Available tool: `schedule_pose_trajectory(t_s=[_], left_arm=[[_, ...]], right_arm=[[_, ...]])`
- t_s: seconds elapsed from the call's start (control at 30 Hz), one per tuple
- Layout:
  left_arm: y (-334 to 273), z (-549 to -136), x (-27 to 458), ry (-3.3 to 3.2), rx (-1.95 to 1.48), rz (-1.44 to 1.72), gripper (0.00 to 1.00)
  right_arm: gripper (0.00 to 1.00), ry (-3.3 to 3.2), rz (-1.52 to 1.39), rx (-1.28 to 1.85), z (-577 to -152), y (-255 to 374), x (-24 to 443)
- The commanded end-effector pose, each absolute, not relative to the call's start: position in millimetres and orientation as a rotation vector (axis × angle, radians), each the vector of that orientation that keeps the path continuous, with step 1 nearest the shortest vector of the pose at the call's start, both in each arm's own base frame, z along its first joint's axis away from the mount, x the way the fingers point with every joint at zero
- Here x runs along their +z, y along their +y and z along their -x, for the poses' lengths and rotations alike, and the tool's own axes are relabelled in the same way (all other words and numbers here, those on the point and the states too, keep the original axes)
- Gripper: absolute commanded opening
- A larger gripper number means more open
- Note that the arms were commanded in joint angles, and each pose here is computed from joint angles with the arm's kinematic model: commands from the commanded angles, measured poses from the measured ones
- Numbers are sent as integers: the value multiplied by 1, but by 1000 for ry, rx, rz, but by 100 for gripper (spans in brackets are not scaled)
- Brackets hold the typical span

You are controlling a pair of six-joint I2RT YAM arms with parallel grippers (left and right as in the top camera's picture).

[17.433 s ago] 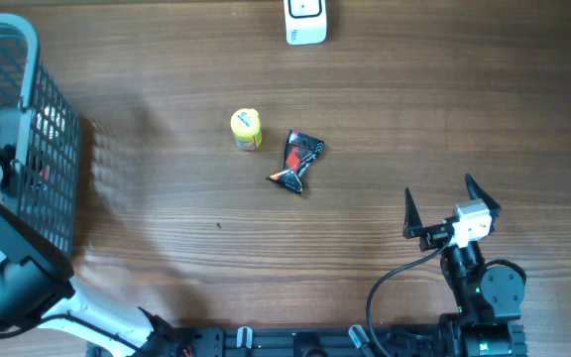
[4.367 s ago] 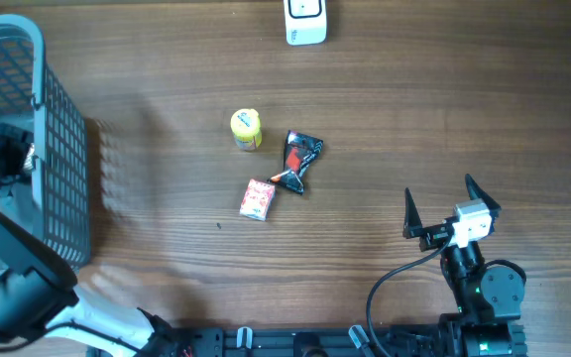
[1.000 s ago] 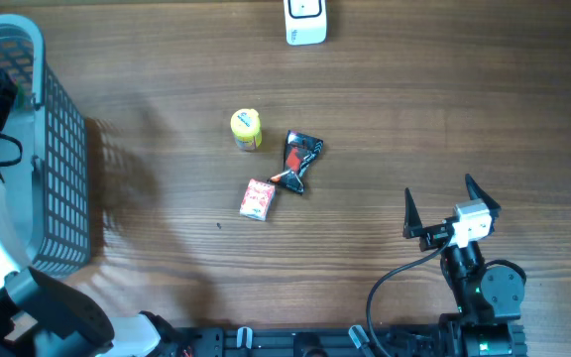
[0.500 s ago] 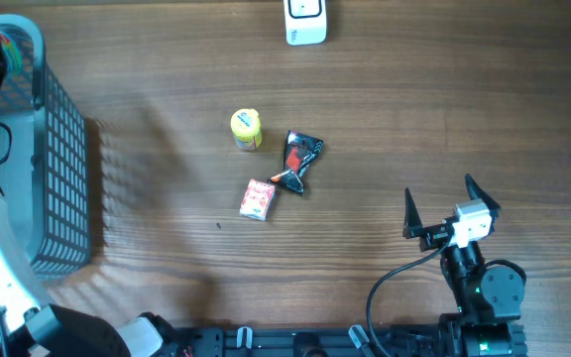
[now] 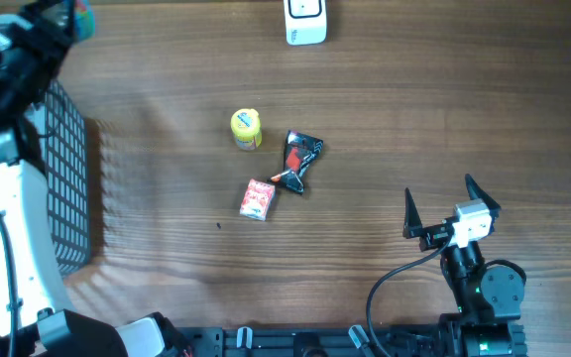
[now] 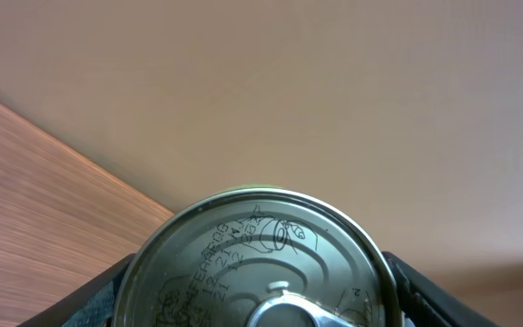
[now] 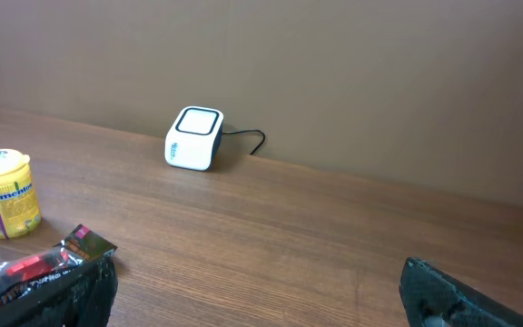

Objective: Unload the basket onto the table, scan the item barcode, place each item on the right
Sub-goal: 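Lift the tin can out and set it beside the yellow can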

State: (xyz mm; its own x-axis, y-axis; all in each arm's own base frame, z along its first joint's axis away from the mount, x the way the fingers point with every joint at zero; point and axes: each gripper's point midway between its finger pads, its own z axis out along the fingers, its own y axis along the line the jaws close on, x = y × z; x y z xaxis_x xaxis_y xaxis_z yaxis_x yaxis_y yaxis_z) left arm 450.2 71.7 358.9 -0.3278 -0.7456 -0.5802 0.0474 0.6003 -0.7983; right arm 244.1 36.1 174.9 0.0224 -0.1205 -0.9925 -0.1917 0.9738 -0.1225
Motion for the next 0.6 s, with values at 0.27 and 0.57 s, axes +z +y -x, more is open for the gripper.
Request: schedule_pose_trajectory(t_s=[0.27, 0.57], left_arm=[[4, -470, 313, 1897, -787, 561, 76], [-23, -486, 236, 2098, -804, 605, 78]], right_arm=[[100, 1549, 229, 65, -244, 35, 176], [100, 1549, 229, 65, -244, 35, 176]])
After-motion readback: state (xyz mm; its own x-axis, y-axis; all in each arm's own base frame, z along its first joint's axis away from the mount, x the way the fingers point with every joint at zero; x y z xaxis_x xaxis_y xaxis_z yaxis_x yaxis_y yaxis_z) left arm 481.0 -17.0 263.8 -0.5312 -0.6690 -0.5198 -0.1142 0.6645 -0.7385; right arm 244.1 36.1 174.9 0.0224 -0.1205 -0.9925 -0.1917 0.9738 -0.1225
